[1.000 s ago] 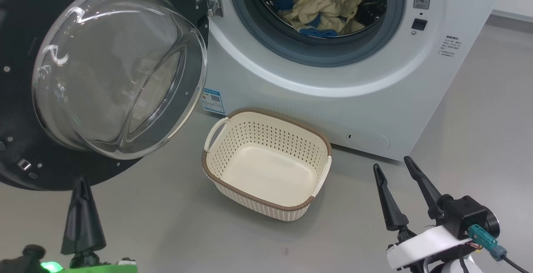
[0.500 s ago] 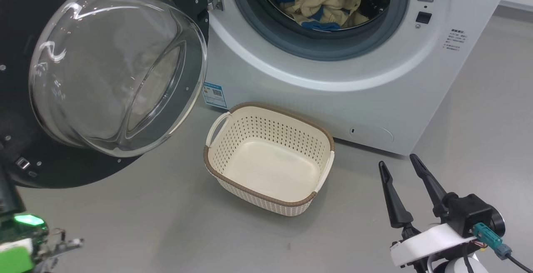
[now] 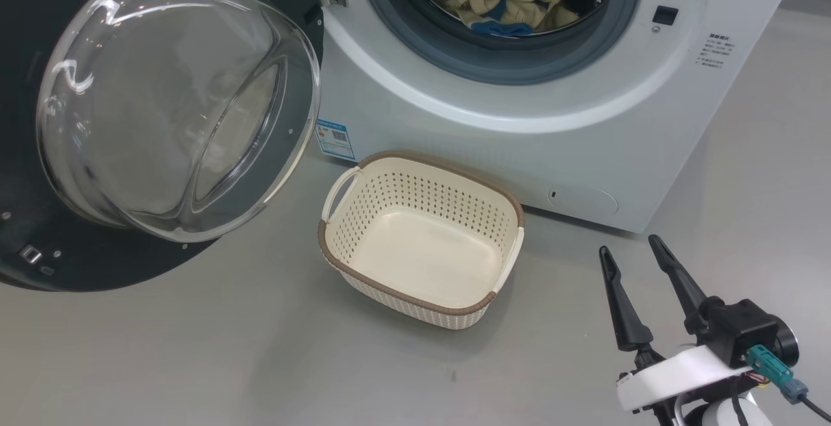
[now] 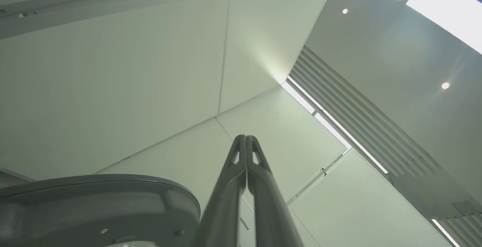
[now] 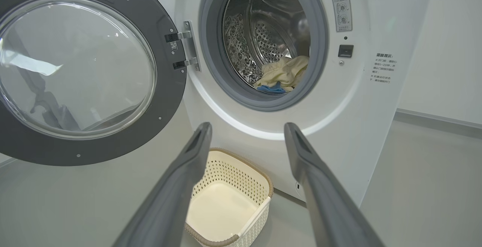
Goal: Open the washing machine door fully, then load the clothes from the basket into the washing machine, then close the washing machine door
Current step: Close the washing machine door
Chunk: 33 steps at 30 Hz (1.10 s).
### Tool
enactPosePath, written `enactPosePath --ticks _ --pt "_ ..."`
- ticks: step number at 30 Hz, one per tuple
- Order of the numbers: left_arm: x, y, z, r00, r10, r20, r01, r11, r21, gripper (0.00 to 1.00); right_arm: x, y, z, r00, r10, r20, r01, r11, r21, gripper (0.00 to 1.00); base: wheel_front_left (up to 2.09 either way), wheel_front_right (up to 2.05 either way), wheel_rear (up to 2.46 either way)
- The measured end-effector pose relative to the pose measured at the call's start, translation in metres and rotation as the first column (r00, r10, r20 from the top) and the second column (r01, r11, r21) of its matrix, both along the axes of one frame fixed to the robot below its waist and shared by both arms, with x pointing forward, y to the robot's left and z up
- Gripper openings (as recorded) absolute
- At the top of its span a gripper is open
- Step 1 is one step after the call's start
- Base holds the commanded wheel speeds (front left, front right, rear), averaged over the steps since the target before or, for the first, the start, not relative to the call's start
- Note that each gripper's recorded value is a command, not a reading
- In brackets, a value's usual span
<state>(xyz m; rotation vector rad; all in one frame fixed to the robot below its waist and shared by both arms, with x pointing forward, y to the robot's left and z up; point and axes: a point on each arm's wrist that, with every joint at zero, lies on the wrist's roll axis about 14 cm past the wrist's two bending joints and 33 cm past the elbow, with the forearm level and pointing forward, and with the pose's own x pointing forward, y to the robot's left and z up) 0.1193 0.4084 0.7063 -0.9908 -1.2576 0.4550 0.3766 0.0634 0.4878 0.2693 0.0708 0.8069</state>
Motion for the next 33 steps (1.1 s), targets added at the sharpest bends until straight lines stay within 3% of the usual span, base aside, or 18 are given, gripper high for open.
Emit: enactPosePath --ticks 5,16,27,33 --pt "-0.007 0.035 0.001 0.998 0.052 -0.030 -0.052 0.999 -0.007 0.00 0.003 -0.002 -0.002 1.000 -0.005 -0.002 0.005 1.000 0.001 1.00 0.00 0.00 0.00" --pt "0.012 0.108 -0.052 0.957 0.020 -0.291 -0.095 0.965 -0.245 0.00 0.012 -0.011 -0.004 0.999 -0.042 -0.011 0.042 0.999 0.003 1.00 0.00 0.00 0.00" --pt "0.026 0.145 -0.087 0.898 0.016 -0.440 -0.186 0.919 -0.347 0.00 0.023 -0.024 -0.014 0.997 -0.070 -0.025 0.069 0.997 -0.018 1.00 0.00 0.00 0.00" --pt "0.065 0.140 -0.116 0.841 -0.115 -0.529 -0.122 0.912 -0.392 0.00 0.028 -0.032 -0.020 0.995 -0.089 -0.040 0.088 0.996 -0.029 1.00 0.00 0.00 0.00"
